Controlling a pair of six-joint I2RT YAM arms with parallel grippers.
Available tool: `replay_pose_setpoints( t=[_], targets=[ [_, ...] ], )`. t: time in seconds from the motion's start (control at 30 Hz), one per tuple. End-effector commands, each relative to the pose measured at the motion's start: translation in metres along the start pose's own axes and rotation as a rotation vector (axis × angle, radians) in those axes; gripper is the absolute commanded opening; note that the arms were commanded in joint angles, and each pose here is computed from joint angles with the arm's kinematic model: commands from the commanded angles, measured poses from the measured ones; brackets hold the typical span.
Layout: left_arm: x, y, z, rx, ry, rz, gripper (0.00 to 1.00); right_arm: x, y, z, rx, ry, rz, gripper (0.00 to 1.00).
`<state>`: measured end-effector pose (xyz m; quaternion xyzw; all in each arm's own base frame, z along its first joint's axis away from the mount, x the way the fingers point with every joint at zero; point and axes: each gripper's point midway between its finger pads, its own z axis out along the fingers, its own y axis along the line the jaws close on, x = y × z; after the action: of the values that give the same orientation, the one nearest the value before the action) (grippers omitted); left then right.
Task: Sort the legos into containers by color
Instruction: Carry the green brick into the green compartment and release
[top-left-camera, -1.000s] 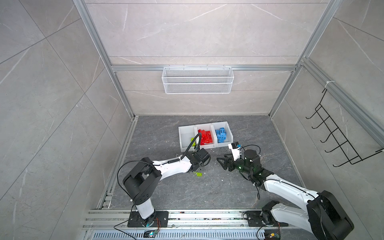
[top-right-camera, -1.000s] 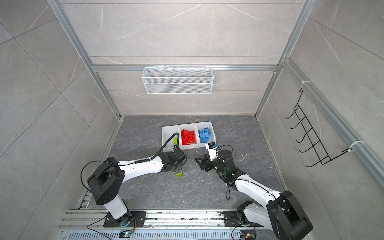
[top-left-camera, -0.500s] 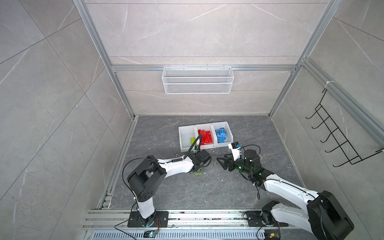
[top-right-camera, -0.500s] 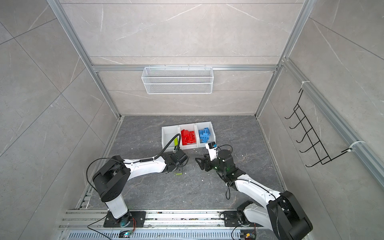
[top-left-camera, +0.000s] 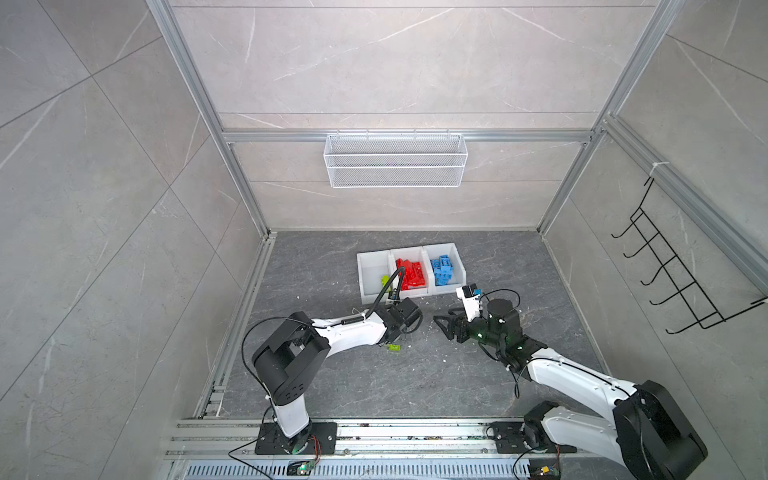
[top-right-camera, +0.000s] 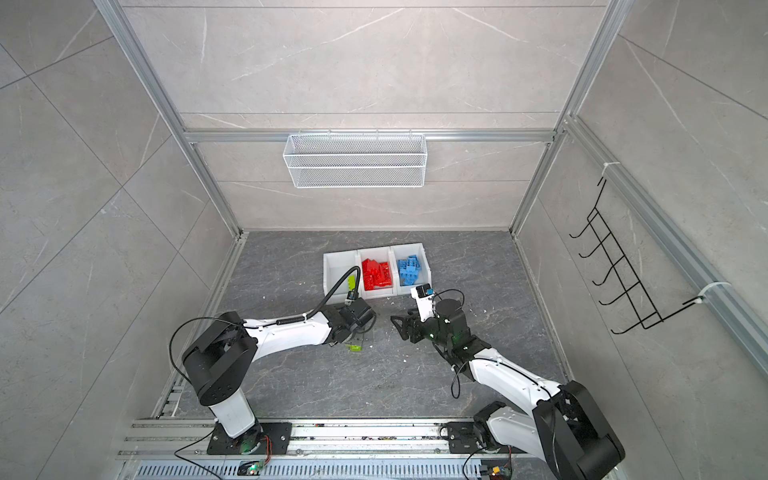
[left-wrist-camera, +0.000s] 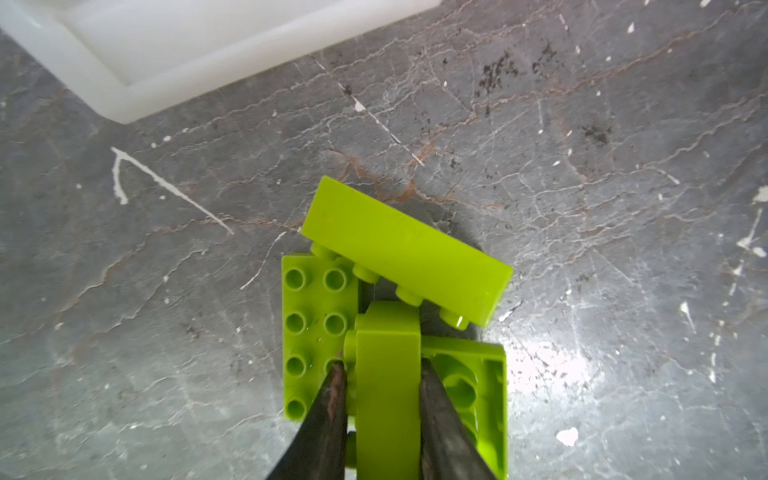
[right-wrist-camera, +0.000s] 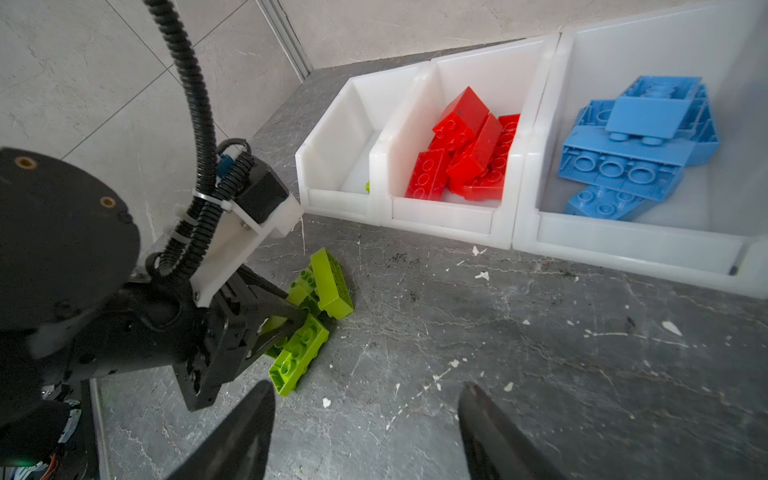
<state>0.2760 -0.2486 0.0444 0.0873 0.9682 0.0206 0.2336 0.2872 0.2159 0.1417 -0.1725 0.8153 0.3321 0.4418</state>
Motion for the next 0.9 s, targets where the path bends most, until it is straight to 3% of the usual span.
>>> replay_pose_setpoints(
  t=[0.0,0.3,0.57,0.87],
  targets=[
    [-0.024,0.005,-0.031,-0.004,-0.064,-0.006,0.23,-0.009,0.002,0.002,0.0,-0.013,-0.022,0.72],
    [-0.042,0.023,-0.06,-0.018,-0.11,0.014,0.21,-0.01,0.002,0.002,-0.003,-0.012,-0.021,0.72],
    [-0.101,0.038,-0.072,0.055,-0.173,-0.003,0.21,-0.007,0.0,0.004,0.0,-0.004,-0.019,0.72],
    [-0.162,0.068,-0.052,0.03,-0.249,-0.008,0.21,-0.008,0.0,0.004,0.001,-0.004,-0.022,0.72]
  ],
)
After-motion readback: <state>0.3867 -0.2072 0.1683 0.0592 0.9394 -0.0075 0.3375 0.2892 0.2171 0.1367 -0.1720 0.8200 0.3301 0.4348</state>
